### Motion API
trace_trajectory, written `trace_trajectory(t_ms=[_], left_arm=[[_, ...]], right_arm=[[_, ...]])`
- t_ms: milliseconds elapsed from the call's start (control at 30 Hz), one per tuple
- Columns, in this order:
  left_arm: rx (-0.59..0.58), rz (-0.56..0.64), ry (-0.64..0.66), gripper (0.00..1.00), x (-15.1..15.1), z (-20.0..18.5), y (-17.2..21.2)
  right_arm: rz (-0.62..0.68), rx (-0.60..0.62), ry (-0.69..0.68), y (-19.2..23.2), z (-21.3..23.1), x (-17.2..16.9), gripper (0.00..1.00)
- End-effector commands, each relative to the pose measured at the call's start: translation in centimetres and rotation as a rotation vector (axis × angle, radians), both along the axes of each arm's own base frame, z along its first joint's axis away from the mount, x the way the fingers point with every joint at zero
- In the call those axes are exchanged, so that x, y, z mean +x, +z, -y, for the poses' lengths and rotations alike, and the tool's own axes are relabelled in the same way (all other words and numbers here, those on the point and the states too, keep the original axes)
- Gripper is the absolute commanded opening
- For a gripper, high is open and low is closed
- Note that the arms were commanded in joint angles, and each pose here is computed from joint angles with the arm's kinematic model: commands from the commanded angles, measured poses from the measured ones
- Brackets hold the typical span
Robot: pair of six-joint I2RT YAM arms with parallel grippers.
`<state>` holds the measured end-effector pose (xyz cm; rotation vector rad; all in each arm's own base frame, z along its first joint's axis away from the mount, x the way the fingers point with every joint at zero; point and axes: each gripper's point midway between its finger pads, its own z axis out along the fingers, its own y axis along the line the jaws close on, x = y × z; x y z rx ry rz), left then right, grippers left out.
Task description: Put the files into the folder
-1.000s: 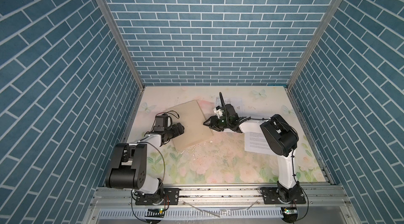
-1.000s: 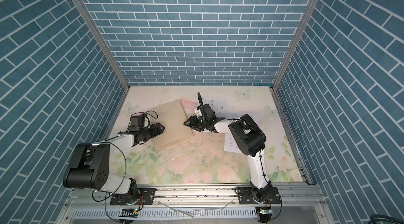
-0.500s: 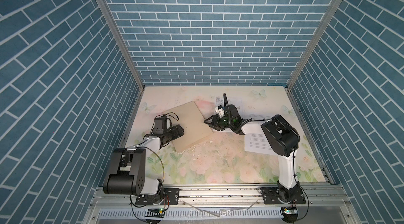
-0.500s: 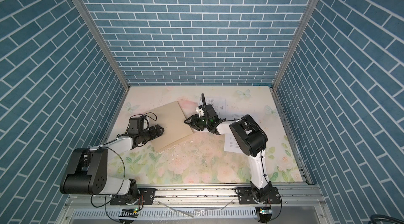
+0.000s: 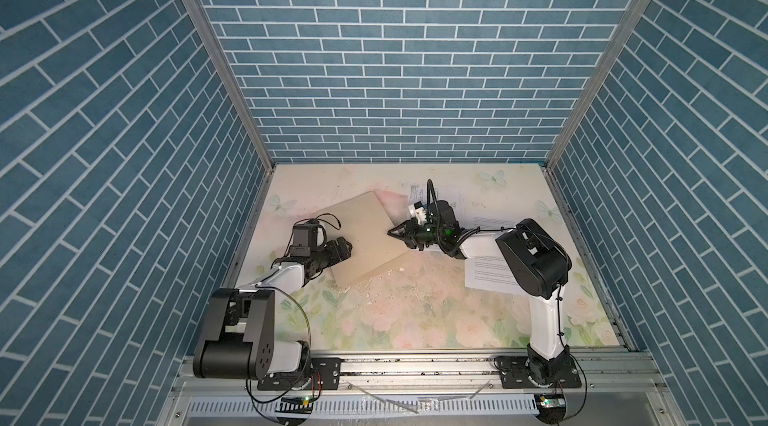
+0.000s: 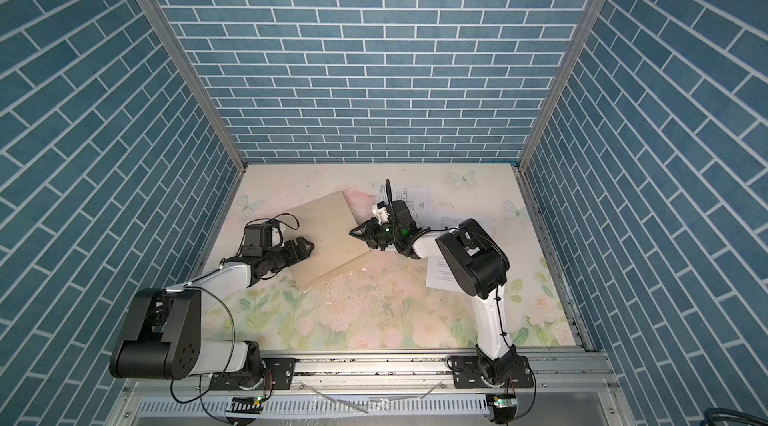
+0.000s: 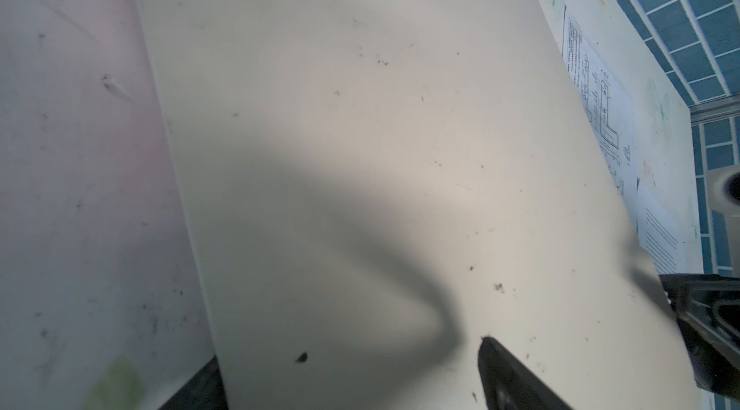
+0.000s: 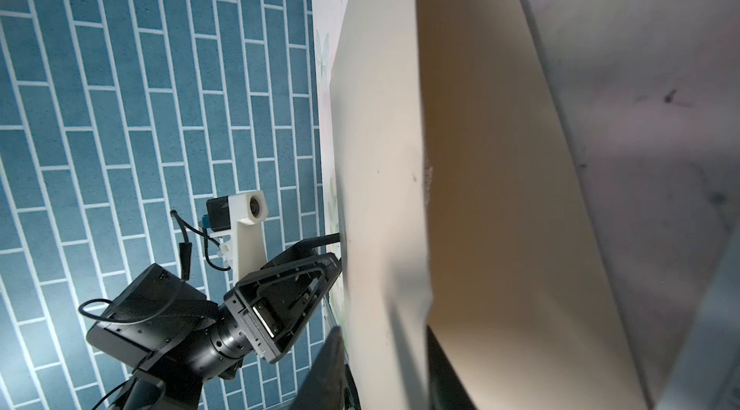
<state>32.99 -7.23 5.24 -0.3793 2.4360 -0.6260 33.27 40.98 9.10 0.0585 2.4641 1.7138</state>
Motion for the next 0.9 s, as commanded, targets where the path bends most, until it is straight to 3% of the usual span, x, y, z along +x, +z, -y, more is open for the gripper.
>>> trace_trajectory(t_ms=[0, 133, 333, 467, 667, 867], left_arm=[[0.061, 0.007, -0.021, 0.93, -0.6, 0.3, 0.5], [0.276, 0.086, -0.06, 1.0, -0.8, 0.9, 3.0], [0.418, 0.203, -0.125, 1.0, -1.3, 2.2, 5.9], [0.534, 0.296, -0.239, 1.0, -2.7, 4.6, 7.5], [0.664, 0.442, -0.44, 1.0, -5.9, 9.1, 8.7], [0.646, 0.504, -0.623, 1.0, -9.0, 12.4, 8.3]], right_arm=[[0.045, 0.036, -0.024, 2.2, 0.3, 0.1, 0.21], [0.06, 0.041, -0.034, 2.7, 0.2, 0.4, 0.1], [0.062, 0.04, -0.04, 2.9, 0.2, 0.5, 0.03], [0.057, 0.032, -0.047, 2.8, 0.4, 0.5, 0.01], [0.06, 0.024, -0.076, 3.3, 0.8, 0.7, 0.0], [0.057, 0.016, -0.079, 3.5, 0.8, 0.7, 0.0]])
